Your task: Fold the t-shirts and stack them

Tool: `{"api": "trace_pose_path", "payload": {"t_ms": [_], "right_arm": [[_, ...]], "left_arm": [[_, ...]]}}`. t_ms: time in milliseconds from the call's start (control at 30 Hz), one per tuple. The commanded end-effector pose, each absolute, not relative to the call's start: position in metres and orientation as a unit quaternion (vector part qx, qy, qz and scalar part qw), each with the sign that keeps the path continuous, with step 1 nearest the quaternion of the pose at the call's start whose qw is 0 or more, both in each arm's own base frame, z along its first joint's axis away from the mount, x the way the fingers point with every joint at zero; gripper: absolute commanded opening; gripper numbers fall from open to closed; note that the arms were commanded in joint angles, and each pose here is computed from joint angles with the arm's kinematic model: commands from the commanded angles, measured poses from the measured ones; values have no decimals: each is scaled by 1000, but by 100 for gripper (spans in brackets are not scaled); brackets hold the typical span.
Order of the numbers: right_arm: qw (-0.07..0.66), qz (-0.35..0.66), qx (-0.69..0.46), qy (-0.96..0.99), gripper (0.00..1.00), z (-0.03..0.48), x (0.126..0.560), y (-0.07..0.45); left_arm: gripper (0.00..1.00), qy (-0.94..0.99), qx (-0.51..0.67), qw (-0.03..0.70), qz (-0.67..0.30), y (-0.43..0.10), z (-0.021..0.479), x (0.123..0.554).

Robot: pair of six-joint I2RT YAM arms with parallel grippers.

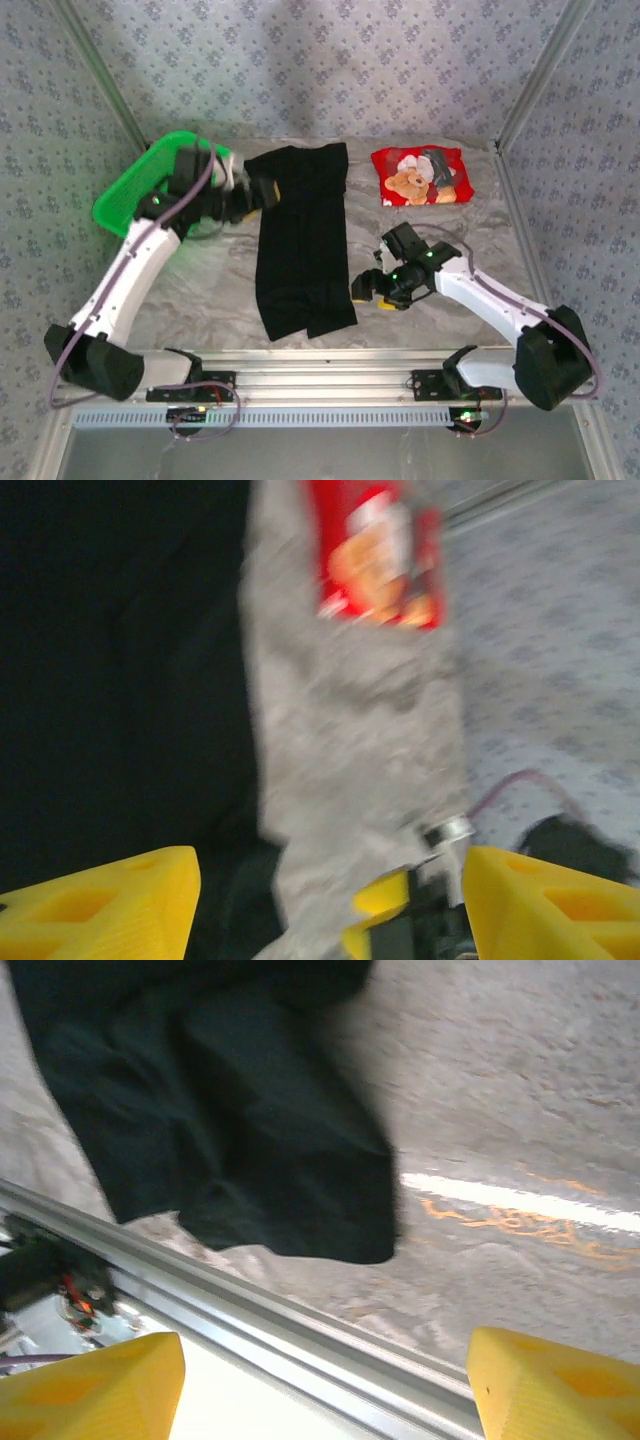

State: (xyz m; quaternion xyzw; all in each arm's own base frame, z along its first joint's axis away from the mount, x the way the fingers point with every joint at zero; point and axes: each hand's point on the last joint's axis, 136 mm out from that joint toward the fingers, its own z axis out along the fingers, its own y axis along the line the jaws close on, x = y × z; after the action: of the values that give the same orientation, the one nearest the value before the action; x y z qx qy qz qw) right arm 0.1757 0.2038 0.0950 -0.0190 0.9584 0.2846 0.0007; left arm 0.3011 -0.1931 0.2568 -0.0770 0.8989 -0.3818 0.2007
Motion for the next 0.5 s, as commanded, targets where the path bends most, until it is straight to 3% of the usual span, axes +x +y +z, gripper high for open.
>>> {"api": "trace_pose_path", "payload": {"t_ms": [0, 267, 467], "right_arm": [[45, 326, -98, 939, 75, 93, 194, 220], [9, 333, -117, 936, 70, 49, 202, 240], [-11, 327, -123, 937, 68, 26, 200, 251]], "left_arm": [[67, 908, -131, 145, -372, -191, 188, 273], [61, 910, -206, 82, -351, -169, 102, 182], [59, 909, -232, 57, -343, -163, 70, 152]]}}
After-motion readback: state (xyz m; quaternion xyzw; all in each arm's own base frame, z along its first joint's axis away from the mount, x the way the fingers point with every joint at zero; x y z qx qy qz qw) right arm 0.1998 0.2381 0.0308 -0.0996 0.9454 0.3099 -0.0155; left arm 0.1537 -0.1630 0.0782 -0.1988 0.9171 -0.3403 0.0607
